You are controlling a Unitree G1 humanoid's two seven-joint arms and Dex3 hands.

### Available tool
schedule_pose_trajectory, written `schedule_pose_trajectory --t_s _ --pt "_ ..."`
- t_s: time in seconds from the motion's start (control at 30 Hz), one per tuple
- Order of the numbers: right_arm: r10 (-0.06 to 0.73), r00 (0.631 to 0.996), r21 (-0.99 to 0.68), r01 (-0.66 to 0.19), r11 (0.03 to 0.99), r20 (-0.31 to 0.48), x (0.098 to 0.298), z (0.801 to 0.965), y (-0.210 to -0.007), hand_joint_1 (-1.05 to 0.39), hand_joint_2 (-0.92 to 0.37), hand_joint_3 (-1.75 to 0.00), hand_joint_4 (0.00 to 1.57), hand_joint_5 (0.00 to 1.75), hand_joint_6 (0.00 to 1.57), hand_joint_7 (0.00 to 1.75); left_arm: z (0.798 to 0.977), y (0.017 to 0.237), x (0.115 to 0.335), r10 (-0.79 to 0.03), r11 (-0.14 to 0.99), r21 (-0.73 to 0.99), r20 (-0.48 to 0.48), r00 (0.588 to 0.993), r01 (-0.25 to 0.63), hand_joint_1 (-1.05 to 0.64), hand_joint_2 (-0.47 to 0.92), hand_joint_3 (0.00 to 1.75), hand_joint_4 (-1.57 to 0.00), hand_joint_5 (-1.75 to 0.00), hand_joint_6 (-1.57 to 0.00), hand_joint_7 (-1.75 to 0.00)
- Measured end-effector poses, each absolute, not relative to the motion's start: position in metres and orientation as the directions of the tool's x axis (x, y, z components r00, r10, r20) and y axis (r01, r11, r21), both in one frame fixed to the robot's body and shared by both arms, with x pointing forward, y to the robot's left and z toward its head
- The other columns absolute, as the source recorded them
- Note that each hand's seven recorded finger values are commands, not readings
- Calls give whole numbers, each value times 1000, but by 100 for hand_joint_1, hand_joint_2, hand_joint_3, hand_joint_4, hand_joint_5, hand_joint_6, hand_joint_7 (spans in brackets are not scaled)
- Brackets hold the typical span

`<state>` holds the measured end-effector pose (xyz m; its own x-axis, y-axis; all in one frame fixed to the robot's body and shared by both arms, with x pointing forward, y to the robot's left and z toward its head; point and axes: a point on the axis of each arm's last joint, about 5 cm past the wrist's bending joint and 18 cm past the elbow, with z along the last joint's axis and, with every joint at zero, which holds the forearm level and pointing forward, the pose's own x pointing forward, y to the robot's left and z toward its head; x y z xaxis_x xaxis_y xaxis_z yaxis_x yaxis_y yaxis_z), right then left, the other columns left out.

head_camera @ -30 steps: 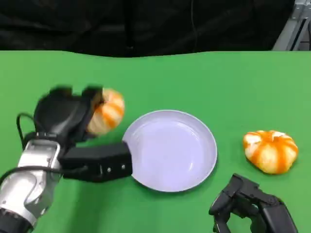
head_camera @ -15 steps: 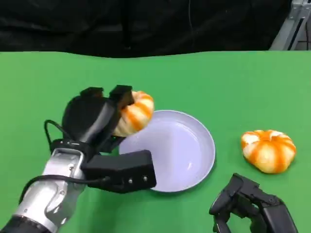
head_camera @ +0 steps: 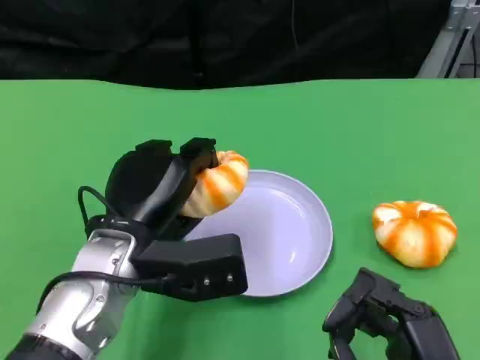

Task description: Grasp the bread from the table and place it into the plate.

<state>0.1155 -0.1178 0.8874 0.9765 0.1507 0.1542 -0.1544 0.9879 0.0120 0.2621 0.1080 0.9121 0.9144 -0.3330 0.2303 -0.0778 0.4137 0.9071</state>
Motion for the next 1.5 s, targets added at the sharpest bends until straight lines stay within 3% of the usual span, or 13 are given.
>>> schedule_pose_trajectory --t_s 0.27,0.3,0.37,0.47,0.53,0.57,0.6,0.63,0.7,0.8,1.3,1.4,1.5 --pt "151 976 12 -154 988 154 116 887 -118 -12 -36 -130 65 170 67 147 912 108 262 -333 414 907 230 914 -78 -22 33 137 -93 -175 -73 -175" --pt "151 976 12 -154 988 154 116 887 -118 -12 -37 -130 65 170 67 146 912 108 262 -333 414 907 230 914 -78 -25 51 102 -71 -152 -58 -130" --pt "150 977 11 -153 988 151 115 887 -118 -13 -38 -128 65 169 67 145 909 94 266 -357 424 905 140 924 26 -27 82 41 -54 -131 -62 -63" --pt "154 976 10 -158 987 155 115 888 -117 -13 -38 -128 65 169 68 145 898 65 264 -415 413 881 -43 909 230 -28 91 23 -50 -126 -64 -44" --pt "155 976 9 -158 987 152 115 888 -117 -13 -38 -127 65 169 68 144 897 51 260 -456 419 865 -62 888 276 -28 92 22 -50 -125 -65 -42" --pt "154 977 9 -157 988 151 115 888 -117 -13 -38 -127 65 169 68 144 898 49 260 -463 421 864 -57 884 276 -39 92 25 -40 -111 -53 -36" --pt "152 977 9 -155 988 149 115 887 -117 -12 -38 -128 65 169 68 145 901 49 262 -464 421 866 -49 884 269 -63 92 31 -20 -72 -30 -25" --pt "152 977 9 -155 988 149 115 887 -117 -11 -38 -128 65 169 68 145 903 49 264 -469 403 872 -64 881 278 -77 92 34 -8 -47 -15 -19" --pt "152 977 10 -155 988 150 115 888 -117 -12 -38 -129 65 169 68 145 908 54 270 -471 322 885 -159 868 337 -90 92 40 -2 -21 -5 -13" --pt "150 978 14 -154 988 147 115 887 -117 -11 -37 -130 64 169 67 145 910 62 274 -457 249 874 -274 847 417 -98 92 44 0 -6 -1 -10" --pt "151 978 20 -155 988 143 116 886 -116 -12 -38 -128 65 169 67 145 925 72 275 -499 232 853 -309 809 468 -99 92 44 -4 -3 -4 -2" --pt "151 978 19 -155 988 143 117 886 -116 -13 -38 -128 65 169 68 145 941 88 275 -517 288 851 -249 819 440 -92 92 37 -14 -11 -12 -7" --pt "148 978 19 -153 988 149 118 886 -115 -12 -38 -128 65 169 68 146 951 108 270 -512 397 824 -166 843 403 -71 92 31 -33 -36 -33 -15"
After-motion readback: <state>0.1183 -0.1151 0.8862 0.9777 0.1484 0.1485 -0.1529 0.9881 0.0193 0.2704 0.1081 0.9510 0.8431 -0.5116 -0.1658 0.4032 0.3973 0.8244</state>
